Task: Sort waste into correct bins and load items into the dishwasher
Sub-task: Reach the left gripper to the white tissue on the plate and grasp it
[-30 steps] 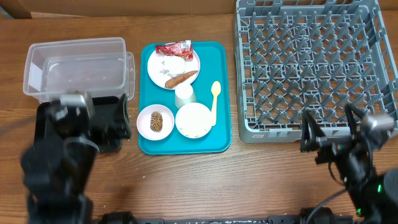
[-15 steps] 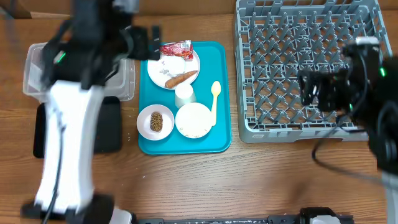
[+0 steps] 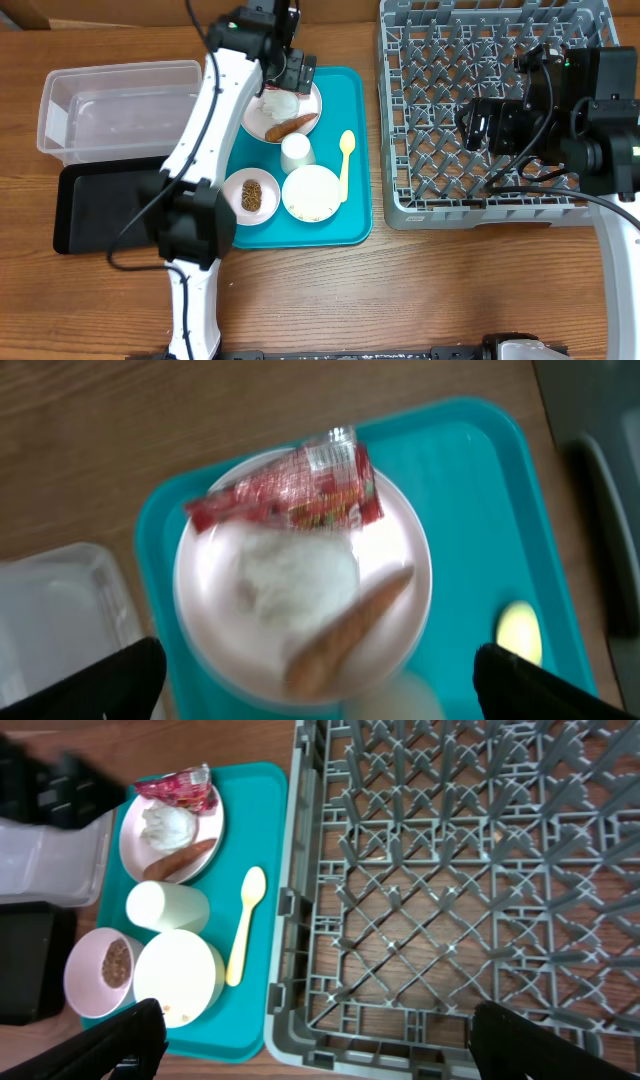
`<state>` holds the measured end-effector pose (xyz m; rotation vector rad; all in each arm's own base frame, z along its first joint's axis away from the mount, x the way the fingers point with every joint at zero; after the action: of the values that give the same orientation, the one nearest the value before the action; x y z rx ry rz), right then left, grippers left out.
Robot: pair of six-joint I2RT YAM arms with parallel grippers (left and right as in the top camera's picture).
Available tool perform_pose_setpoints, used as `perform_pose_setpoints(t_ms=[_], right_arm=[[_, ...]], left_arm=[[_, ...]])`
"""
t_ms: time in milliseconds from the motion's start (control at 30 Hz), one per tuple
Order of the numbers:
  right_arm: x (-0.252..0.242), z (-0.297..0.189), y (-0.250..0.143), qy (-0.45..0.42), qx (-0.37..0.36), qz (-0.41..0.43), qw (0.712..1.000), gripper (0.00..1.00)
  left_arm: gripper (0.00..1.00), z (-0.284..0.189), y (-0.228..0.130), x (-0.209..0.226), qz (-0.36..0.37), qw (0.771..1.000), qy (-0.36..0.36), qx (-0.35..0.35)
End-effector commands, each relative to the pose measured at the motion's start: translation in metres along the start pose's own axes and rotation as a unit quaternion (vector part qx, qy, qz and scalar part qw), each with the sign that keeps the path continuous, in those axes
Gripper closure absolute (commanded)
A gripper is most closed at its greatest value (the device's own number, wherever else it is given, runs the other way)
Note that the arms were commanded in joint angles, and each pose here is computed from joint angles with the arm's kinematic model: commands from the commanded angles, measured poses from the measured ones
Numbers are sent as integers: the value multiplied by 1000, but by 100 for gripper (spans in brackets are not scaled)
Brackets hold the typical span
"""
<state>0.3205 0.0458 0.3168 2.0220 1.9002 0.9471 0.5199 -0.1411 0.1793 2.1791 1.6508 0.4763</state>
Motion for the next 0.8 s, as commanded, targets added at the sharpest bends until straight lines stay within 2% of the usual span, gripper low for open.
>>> perform_pose_setpoints(t_ms=[0, 100, 233, 467, 600, 700, 767], right_arm=[[7, -11, 7, 17, -17, 2, 1000, 0], [7, -10, 4, 16, -12, 3, 1000, 0], [6, -10, 2, 15, -7, 5, 1000, 0], [6, -10, 2, 14, -7, 5, 1000, 5], [6, -10, 2, 15, -7, 4, 1000, 6], [6, -10, 2, 15, -7, 4, 1000, 6], [6, -10, 2, 14, -7, 5, 1000, 7]], left_arm=[[1, 13, 21, 4, -77, 996, 4, -40], [3, 39, 24, 3, -109, 993, 4, -47], [6, 76, 4, 10, -153, 988, 33, -10], [27, 113, -30, 8, -169, 983, 47, 53], [33, 122, -47, 8, -166, 981, 52, 84], [48, 128, -56, 8, -165, 980, 55, 101], [75, 131, -59, 8, -164, 979, 56, 107]])
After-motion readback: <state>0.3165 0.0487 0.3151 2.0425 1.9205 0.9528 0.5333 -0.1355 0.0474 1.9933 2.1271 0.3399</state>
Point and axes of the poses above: each gripper's point midway between its finger pads, its own z axis out along the fingers, its own x axis along the line the jaws close on, y = z × x, the point moved 2 cm from there along -z, back along the fingers, and after that the axes turned 4 degrees about z, right-handed, at the moved point
